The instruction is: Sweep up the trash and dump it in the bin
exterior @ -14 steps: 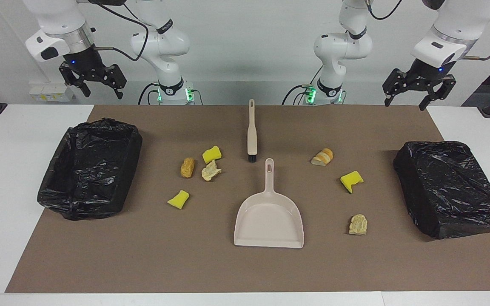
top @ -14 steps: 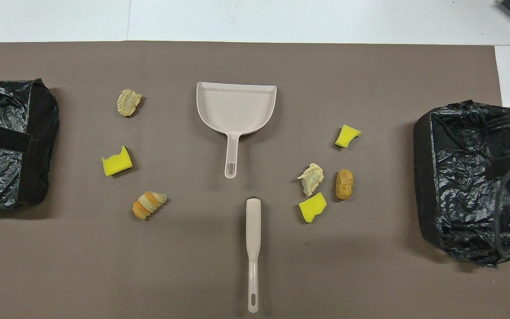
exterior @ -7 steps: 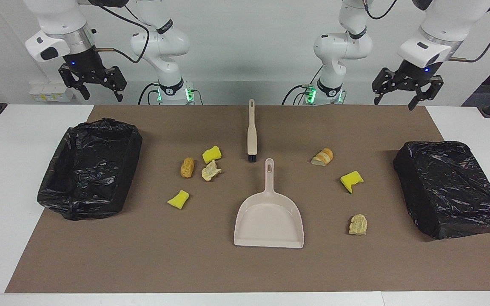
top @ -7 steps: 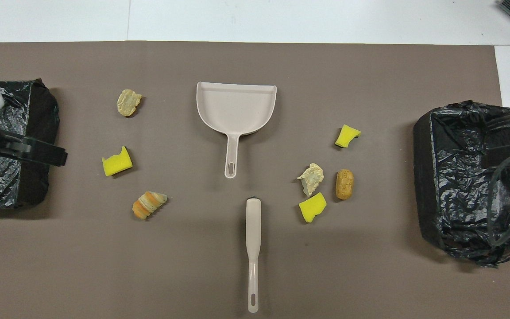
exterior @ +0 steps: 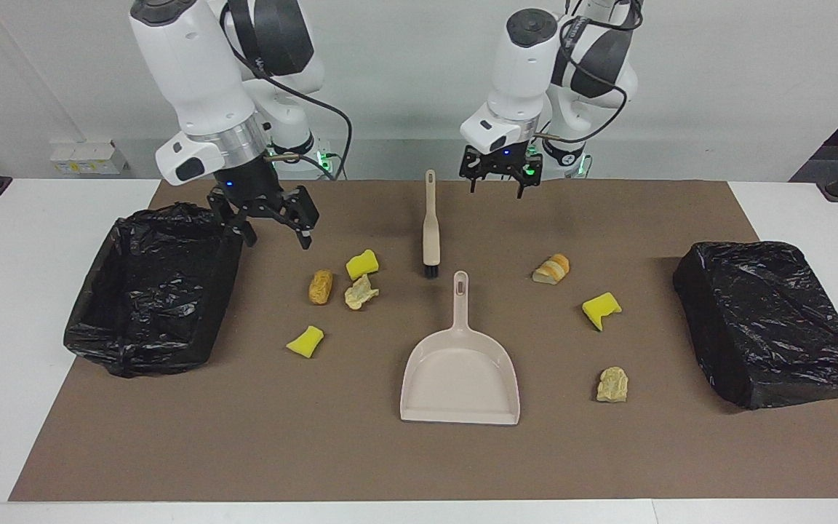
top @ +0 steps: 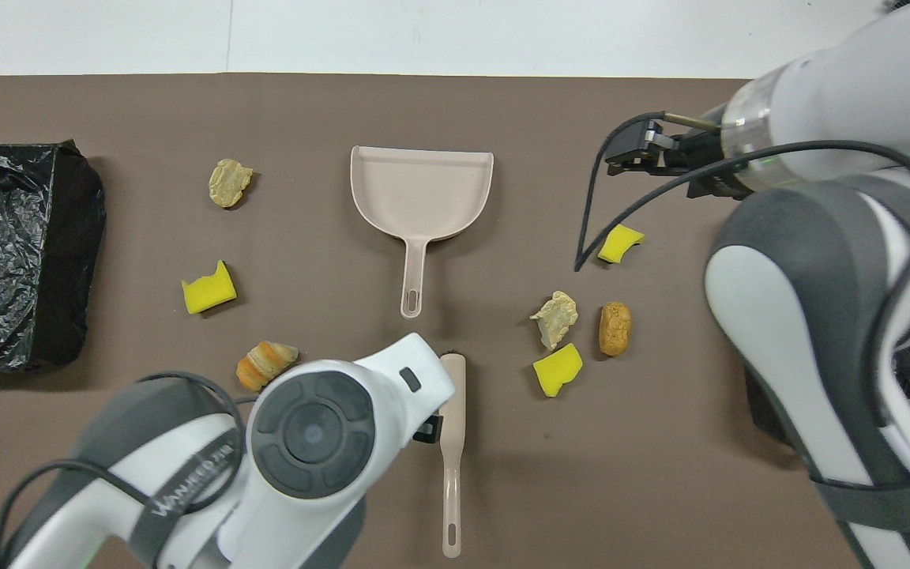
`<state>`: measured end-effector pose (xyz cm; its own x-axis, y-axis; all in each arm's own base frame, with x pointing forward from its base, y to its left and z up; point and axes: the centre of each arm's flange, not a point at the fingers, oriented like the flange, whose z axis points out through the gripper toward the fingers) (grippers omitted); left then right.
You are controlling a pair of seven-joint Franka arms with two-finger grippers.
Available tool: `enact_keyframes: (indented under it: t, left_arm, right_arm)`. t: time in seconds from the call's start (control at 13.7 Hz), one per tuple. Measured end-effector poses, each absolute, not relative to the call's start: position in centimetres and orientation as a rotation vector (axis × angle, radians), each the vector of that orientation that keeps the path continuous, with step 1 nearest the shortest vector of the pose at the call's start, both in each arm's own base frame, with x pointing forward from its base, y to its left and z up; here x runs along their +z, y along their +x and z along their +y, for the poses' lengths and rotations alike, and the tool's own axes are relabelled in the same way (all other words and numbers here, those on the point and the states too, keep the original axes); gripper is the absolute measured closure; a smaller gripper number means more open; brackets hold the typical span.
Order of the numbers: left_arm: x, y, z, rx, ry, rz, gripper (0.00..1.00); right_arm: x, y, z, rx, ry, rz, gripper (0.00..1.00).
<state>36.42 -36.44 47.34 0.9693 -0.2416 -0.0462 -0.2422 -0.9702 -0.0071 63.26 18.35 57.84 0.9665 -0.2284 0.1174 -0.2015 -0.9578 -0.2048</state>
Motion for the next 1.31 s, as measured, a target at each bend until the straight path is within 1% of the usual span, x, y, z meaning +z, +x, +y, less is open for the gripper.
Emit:
enact_keyframes:
  t: [0.22, 0.37, 0.44, 0.51, 0.58, 0.66, 0.8, 0.88, 0.95, 1.02, 1.1, 1.17, 1.24, 1.31]
  left_arm:
    - [41.3, 31.0, -39.3, 0.052, -3.107, 0.379, 0.00]
    - [38.8, 28.1, -40.2, 0.047, -3.103, 0.408, 0.00]
    - [38.2, 27.3, -40.7, 0.033, -3.111, 0.414, 0.00]
    - [37.8, 26.6, -41.4, 0.015, -3.125, 0.408, 0.04]
    - [37.4, 25.9, -42.1, 0.001, -3.139, 0.399, 0.04]
    - [36.9, 25.4, -42.7, -0.003, -3.145, 0.397, 0.04]
    - [35.8, 25.2, -43.1, 0.009, -3.140, 0.392, 0.07]
    - [35.0, 25.2, -43.2, 0.022, -3.133, 0.392, 0.14]
    - [34.3, 25.1, -43.4, 0.031, -3.128, 0.396, 0.15]
    - [33.5, 25.1, -43.6, 0.037, -3.125, 0.400, 0.19]
    - [33.0, 25.0, -43.7, 0.045, -3.121, 0.396, 0.20]
    - [32.7, 25.1, -43.6, 0.052, -3.118, 0.380, 0.28]
    - [32.6, 25.3, -43.5, 0.055, -3.117, 0.364, 0.43]
    - [32.6, 25.5, -43.3, 0.059, -3.116, 0.353, 0.55]
  right_arm:
    - [52.0, 64.6, 25.1, -0.162, -2.893, 0.315, 0.04]
    - [48.8, 64.7, 28.9, -0.132, -2.887, 0.310, 0.00]
    - [47.7, 64.5, 30.3, -0.117, -2.886, 0.317, 0.00]
    - [46.6, 64.1, 31.8, -0.098, -2.889, 0.326, 0.00]
    - [45.5, 63.6, 33.4, -0.078, -2.899, 0.325, 0.00]
    - [44.5, 62.9, 34.9, -0.061, -2.913, 0.312, 0.00]
    - [42.3, 61.8, 37.3, -0.046, -2.939, 0.280, 0.00]
    - [41.0, 61.6, 37.8, -0.044, -2.948, 0.268, 0.00]
    - [39.6, 61.3, 38.4, -0.036, -2.957, 0.255, 0.00]
    - [38.3, 60.9, 39.1, -0.030, -2.963, 0.240, 0.00]
    - [37.3, 60.6, 39.7, -0.026, -2.968, 0.226, 0.00]
    - [36.5, 60.4, 40.2, -0.021, -2.975, 0.214, 0.00]
    - [35.8, 60.2, 40.4, -0.013, -2.986, 0.203, 0.00]
    - [35.1, 59.9, 40.5, -0.005, -3.000, 0.193, 0.00]
